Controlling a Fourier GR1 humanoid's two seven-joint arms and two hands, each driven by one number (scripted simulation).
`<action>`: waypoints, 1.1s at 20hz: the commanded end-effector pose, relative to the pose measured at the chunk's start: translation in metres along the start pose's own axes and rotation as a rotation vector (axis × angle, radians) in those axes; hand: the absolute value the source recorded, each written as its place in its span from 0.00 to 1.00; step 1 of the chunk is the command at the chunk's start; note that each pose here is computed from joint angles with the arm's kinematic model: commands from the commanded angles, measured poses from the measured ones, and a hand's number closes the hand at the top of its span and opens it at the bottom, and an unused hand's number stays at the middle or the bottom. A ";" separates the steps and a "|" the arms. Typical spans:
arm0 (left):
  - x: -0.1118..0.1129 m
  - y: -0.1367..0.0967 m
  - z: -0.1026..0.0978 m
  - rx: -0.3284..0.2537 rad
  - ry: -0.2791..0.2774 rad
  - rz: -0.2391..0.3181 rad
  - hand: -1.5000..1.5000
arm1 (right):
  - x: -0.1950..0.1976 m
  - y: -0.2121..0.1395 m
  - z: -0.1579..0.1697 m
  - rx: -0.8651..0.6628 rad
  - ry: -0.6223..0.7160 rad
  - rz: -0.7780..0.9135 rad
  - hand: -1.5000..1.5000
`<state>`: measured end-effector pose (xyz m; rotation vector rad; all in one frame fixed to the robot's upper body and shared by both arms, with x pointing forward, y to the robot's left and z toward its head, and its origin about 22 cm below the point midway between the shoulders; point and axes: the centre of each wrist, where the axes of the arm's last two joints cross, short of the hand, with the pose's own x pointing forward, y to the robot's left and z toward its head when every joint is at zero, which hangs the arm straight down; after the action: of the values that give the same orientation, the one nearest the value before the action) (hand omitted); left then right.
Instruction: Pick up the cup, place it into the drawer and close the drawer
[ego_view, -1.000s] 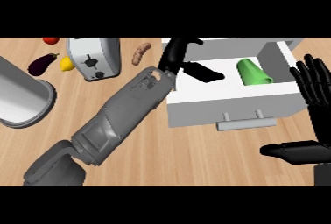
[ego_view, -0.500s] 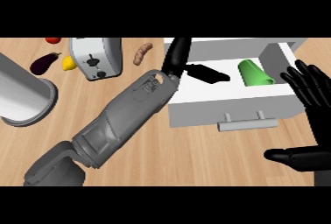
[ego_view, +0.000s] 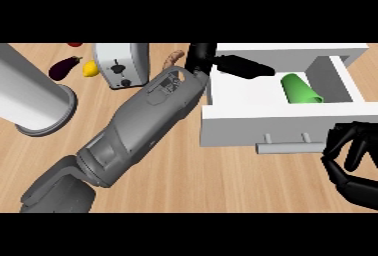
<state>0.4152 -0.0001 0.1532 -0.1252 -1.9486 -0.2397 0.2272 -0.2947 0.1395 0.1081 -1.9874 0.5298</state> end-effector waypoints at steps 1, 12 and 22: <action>0.003 0.007 0.002 0.048 -0.021 0.043 0.00 | 0.006 0.010 0.005 0.074 0.047 0.091 1.00; 0.009 0.099 0.026 0.104 0.024 0.074 0.00 | -0.016 0.026 -0.003 0.016 0.159 0.292 1.00; -0.007 0.172 0.071 0.136 0.021 0.133 0.00 | -0.055 0.049 -0.046 0.202 0.226 0.680 1.00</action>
<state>0.3946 0.1514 0.1477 -0.1513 -1.9208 -0.0432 0.2599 -0.2473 0.0969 -0.3870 -1.7770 0.9731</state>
